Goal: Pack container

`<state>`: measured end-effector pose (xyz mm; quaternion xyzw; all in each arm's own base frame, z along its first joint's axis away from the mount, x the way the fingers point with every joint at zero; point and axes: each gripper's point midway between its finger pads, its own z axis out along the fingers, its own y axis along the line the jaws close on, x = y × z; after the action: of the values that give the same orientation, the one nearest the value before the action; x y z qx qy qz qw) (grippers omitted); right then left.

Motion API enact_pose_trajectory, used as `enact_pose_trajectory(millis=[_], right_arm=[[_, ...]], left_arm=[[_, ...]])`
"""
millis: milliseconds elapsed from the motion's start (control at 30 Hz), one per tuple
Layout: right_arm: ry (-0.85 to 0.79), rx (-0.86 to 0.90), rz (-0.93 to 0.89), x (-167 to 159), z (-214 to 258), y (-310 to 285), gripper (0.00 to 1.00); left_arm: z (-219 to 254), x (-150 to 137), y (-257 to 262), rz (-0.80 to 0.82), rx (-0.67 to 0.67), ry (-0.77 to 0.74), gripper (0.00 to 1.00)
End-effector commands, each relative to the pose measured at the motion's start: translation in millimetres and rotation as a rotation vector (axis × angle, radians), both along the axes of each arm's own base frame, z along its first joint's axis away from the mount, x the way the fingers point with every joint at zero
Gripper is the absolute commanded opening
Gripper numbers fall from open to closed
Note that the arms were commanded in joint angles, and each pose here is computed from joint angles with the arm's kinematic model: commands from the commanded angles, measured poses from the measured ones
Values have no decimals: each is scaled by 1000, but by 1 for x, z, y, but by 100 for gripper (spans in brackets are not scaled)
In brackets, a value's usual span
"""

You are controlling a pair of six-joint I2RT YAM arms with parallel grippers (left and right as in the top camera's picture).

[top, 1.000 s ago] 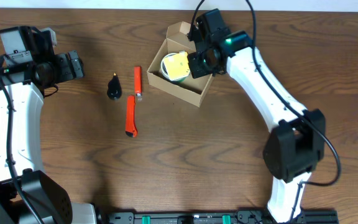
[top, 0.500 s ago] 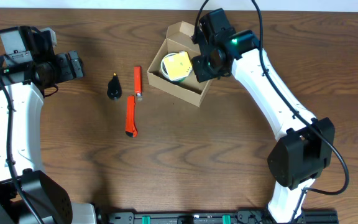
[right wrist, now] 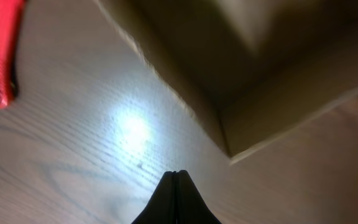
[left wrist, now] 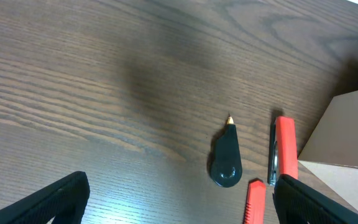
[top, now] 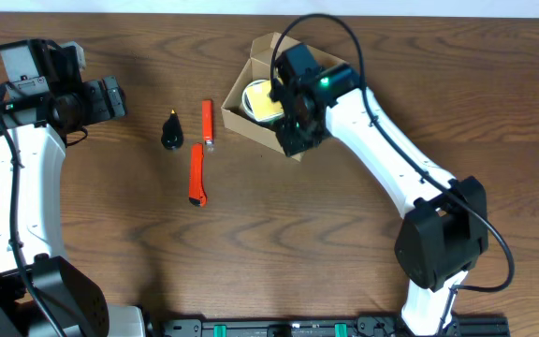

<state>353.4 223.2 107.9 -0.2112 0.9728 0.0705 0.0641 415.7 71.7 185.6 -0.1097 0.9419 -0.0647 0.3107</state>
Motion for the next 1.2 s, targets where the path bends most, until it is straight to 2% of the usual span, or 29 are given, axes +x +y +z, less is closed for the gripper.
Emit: enact_pose_trajectory(millis=[0,233,600,767,1000,1167], right_arm=[[33,-19,-4,-9,-16,-6,1],[4,-20,-17,-1,-25,-9,1],[-57,-49,-170,35,-24,-56,1],[-52,-51,-210,41,-24,-73,1],[-15,122,-117,23,-4,-28,1],[-139,146,-71,22,37,-12,1]], left_arm=[[9,3,2,-3,12,-18,95],[9,3,2,-3,12,-18,95],[9,3,2,-3,12,-18,95],[9,3,2,-3,12,-18,95],[9,3,2,-3,12,-18,95],[9,3,2,-3,12,-18,95]])
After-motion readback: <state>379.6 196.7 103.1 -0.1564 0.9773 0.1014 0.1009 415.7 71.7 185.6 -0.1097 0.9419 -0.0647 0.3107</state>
